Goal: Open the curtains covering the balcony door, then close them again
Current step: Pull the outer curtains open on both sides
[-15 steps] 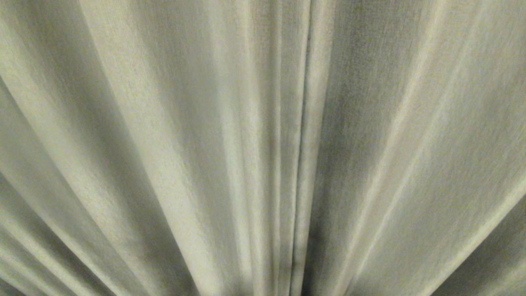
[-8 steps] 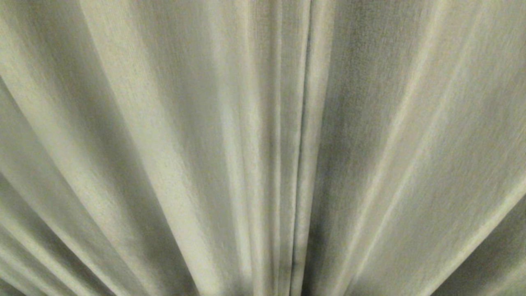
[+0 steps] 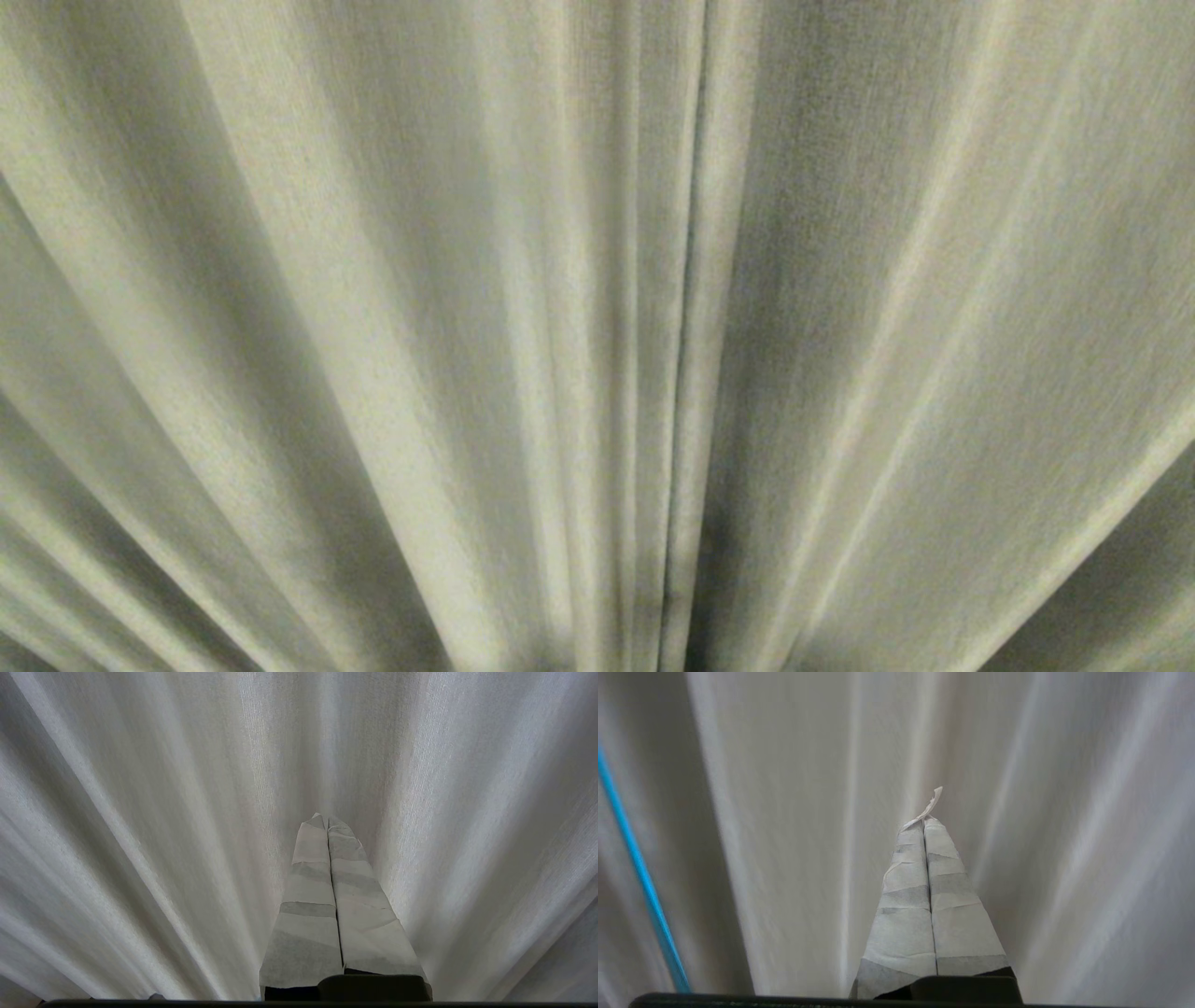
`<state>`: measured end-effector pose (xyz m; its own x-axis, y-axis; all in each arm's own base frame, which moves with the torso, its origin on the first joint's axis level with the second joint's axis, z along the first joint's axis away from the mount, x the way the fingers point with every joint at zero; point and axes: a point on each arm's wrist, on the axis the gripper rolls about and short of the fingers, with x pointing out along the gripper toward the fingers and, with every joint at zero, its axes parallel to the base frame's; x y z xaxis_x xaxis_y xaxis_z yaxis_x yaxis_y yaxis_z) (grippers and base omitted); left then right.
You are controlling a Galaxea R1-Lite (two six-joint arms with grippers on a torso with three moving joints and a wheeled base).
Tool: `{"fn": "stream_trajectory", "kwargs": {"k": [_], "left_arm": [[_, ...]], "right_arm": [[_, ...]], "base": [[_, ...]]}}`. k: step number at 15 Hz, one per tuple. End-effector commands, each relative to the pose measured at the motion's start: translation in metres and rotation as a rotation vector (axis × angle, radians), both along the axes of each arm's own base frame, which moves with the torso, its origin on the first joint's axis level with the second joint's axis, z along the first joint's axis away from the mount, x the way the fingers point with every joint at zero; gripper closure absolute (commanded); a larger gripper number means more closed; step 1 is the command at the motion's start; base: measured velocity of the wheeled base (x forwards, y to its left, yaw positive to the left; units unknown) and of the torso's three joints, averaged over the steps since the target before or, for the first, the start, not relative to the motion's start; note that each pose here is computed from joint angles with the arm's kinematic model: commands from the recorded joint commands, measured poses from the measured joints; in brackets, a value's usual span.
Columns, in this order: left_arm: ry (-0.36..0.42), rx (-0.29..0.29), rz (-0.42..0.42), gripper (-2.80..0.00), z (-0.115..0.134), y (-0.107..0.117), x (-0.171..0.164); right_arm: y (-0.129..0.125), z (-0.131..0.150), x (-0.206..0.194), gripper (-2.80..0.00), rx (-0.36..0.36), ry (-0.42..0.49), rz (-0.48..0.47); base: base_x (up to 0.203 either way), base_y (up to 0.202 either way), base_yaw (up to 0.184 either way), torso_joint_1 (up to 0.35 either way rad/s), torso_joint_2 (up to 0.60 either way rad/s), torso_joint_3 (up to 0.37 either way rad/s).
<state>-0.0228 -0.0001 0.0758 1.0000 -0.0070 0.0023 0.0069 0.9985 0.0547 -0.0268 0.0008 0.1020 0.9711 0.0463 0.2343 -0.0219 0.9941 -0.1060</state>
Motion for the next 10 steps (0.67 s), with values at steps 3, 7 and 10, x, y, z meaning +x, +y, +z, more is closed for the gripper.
{"fn": "stream_trajectory", "kwargs": {"k": [3,7,10], "left_arm": [[-0.001,-0.001,-0.001,0.00,0.000,0.000,0.000],[-0.001,0.001,-0.001,0.00,0.000,0.000,0.000],[-0.001,-0.001,-0.001,0.00,0.000,0.000,0.000]], "right_arm": [[0.001,0.034,-0.017,0.00,-0.016,-0.043,0.046],[0.002,0.069,-0.010,0.00,-0.028,0.048,0.105],[0.002,0.108,0.020,0.00,-0.025,0.086,0.134]], "base": [[0.000,0.000,0.000,0.000,0.00,0.000],[0.000,0.000,0.000,0.000,0.00,0.000],[0.000,0.000,0.000,0.000,0.00,0.000]]}}
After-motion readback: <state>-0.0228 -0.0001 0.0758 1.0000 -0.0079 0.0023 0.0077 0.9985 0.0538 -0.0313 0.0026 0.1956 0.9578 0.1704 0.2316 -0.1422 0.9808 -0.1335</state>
